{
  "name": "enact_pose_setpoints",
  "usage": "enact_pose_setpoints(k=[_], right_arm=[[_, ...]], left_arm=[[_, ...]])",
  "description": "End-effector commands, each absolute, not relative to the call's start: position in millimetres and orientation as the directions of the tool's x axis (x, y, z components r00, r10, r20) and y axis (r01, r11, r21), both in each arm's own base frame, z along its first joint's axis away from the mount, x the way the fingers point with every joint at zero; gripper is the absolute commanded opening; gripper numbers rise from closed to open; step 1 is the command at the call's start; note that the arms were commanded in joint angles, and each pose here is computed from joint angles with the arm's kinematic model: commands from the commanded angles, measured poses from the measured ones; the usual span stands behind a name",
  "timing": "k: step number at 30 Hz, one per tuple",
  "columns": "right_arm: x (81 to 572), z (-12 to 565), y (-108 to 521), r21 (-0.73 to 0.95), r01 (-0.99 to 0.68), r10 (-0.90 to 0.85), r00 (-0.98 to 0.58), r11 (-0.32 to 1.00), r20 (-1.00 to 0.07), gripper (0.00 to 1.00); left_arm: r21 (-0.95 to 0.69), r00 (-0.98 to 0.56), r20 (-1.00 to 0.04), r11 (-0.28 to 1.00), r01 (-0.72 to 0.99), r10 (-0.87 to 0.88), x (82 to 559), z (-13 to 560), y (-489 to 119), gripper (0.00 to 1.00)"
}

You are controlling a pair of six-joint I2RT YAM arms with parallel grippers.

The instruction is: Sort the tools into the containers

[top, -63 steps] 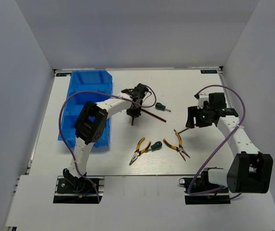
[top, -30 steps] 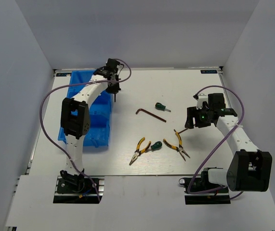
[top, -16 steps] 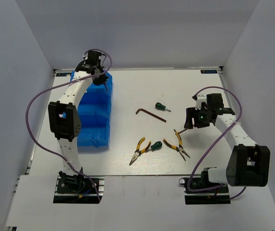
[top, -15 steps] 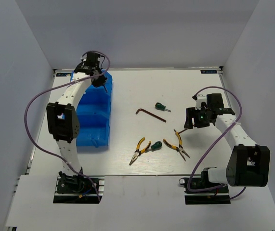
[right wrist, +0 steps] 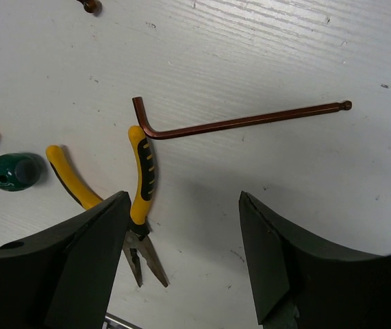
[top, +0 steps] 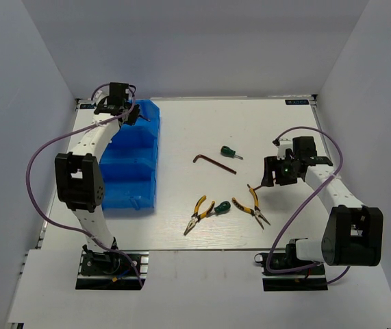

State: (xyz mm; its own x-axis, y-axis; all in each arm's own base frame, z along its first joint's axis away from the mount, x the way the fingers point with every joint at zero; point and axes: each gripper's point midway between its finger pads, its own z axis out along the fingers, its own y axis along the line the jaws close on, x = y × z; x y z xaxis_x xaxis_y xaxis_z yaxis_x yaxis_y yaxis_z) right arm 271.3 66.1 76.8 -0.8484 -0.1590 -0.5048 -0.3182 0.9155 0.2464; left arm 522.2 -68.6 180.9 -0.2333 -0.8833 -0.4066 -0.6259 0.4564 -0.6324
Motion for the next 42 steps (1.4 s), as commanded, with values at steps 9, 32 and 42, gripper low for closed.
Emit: enact_pose_setpoints(k=[9, 32, 42], right_arm=[[273, 87, 67, 0.237, -0.339, -0.165, -0.823, 0.911, -0.544, 0.72], [322, 108, 159, 0.16, -0.846, -0.533, -0.455, 0.508, -0.713, 0.73], [375, 70, 213, 0.063, -0.842, -0.663, -0.465, 0.535, -0.587, 0.73]], left_arm=[[-0.772, 0.038, -0.236, 0.164, -0.615, -0.971, 563, 207, -55, 0.05], [-0.541, -0.668, -0.603, 0.839, -0.058, -0.435, 549, 225, -137, 0.22], [-0.305, -0.786, -0.618, 0.93, 0.204, -0.03, 379, 184, -132, 0.65]])
